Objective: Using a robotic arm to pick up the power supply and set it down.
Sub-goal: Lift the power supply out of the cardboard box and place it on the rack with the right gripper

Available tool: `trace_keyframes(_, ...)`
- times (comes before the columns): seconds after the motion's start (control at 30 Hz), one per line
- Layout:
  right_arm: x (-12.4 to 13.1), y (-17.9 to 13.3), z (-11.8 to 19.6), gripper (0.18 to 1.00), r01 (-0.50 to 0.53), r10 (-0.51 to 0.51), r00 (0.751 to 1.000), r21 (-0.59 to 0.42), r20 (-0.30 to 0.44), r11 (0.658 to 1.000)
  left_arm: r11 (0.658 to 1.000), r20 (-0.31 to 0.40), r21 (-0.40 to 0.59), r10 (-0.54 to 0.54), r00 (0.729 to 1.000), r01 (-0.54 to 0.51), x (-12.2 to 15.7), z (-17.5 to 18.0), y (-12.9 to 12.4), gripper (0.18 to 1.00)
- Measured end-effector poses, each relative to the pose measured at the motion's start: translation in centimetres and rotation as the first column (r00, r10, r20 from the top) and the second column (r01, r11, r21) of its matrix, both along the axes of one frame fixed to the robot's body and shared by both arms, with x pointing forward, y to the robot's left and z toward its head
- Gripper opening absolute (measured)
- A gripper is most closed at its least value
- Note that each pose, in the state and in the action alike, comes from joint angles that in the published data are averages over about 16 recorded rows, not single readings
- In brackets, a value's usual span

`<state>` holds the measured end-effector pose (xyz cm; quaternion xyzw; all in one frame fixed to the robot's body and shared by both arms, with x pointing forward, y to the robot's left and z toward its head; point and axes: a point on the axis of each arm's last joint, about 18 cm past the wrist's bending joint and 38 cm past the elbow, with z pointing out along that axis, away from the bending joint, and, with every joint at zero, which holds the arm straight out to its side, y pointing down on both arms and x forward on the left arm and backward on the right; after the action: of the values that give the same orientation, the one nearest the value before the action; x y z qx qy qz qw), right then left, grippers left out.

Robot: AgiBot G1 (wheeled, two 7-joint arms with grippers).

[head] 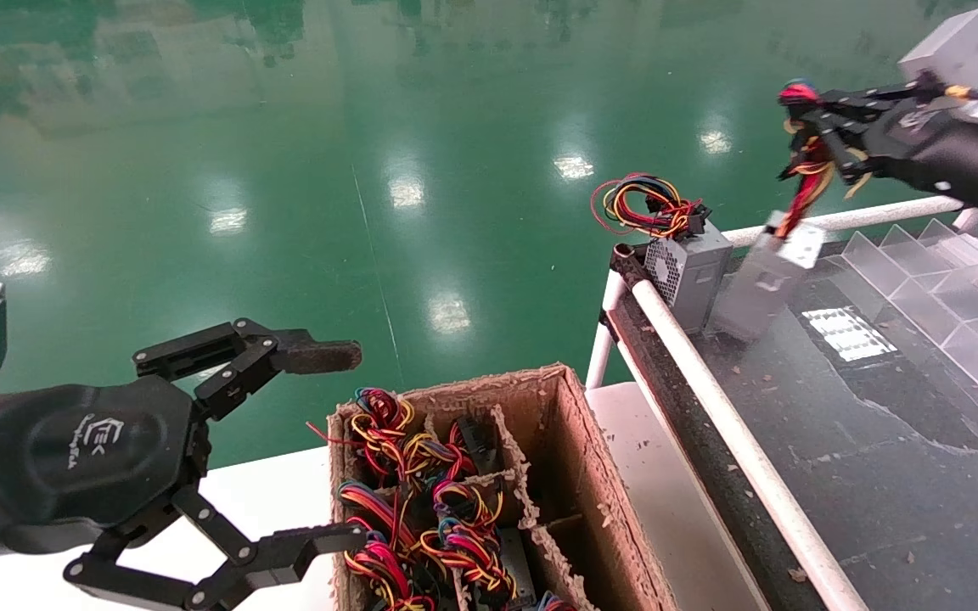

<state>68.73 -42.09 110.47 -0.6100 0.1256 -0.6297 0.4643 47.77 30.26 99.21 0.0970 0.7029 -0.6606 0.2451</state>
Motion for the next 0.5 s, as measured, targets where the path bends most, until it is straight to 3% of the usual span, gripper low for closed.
trace_keyframes(0.5, 2.7, 4.4, -0.4, 0.225, -0.009, 0.009, 1.000, 0.028, -0.001, 1.000, 1.000, 0.000, 0.000, 0.000, 1.000, 0.000, 0.0, 0.0, 0.0, 1.001)
